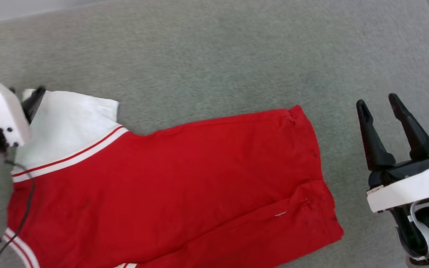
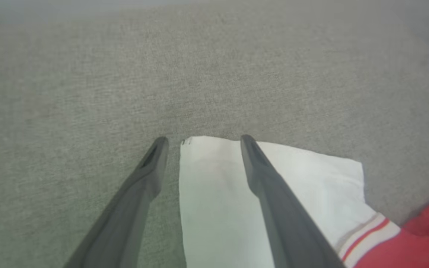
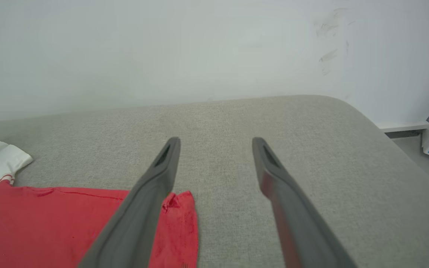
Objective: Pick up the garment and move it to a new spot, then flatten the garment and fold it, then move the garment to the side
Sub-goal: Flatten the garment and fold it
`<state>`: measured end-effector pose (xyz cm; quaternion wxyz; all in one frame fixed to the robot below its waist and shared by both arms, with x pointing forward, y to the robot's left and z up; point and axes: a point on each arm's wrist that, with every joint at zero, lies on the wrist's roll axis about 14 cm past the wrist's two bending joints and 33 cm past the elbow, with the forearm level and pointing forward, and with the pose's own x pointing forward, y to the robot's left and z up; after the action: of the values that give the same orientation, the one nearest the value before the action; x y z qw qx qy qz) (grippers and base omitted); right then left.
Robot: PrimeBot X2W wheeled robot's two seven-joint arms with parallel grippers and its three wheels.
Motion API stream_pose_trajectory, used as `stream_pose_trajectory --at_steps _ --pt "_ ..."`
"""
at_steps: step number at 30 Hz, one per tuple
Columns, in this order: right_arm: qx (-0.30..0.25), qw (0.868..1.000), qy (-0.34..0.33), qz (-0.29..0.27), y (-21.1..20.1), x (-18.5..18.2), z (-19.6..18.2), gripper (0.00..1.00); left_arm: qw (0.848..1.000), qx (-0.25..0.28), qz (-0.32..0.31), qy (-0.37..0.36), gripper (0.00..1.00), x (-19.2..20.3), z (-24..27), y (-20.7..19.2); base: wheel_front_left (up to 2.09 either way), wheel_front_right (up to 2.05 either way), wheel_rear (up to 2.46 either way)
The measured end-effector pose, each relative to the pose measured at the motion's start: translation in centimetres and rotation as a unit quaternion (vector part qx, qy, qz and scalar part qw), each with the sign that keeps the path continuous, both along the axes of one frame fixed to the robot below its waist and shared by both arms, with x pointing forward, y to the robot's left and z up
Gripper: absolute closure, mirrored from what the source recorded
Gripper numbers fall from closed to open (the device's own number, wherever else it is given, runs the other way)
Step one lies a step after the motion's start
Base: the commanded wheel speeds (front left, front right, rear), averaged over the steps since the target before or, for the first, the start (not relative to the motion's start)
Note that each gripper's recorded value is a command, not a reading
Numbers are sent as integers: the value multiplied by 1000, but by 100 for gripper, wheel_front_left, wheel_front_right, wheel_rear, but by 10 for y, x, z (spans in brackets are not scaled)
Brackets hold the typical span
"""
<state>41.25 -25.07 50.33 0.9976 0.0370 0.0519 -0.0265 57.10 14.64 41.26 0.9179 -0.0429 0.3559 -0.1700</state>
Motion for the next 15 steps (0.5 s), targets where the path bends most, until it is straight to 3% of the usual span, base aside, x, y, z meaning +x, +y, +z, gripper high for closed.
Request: stream_pose_trajectory --at_steps 3,8,9,11,15 --pt "3 1000 15 -11 -6 -4 -10 0 996 27 -21 88 0 -12 -31 3 0 0 0" --pt "12 999 29 -24 -13 -8 -20 0 985 36 -36 166 0 -17 -44 3 0 0 0" --pt "13 999 33 -26 -13 -8 -22 0 983 34 -37 179 20 -18 -46 1 0 0 0" --pt "18 999 38 -28 -14 -9 -26 0 980 28 -34 193 100 -20 -49 -1 0 0 0" --pt "35 997 60 -19 -11 -8 -35 0 980 17 -25 196 100 -21 -51 -3 0 0 0"
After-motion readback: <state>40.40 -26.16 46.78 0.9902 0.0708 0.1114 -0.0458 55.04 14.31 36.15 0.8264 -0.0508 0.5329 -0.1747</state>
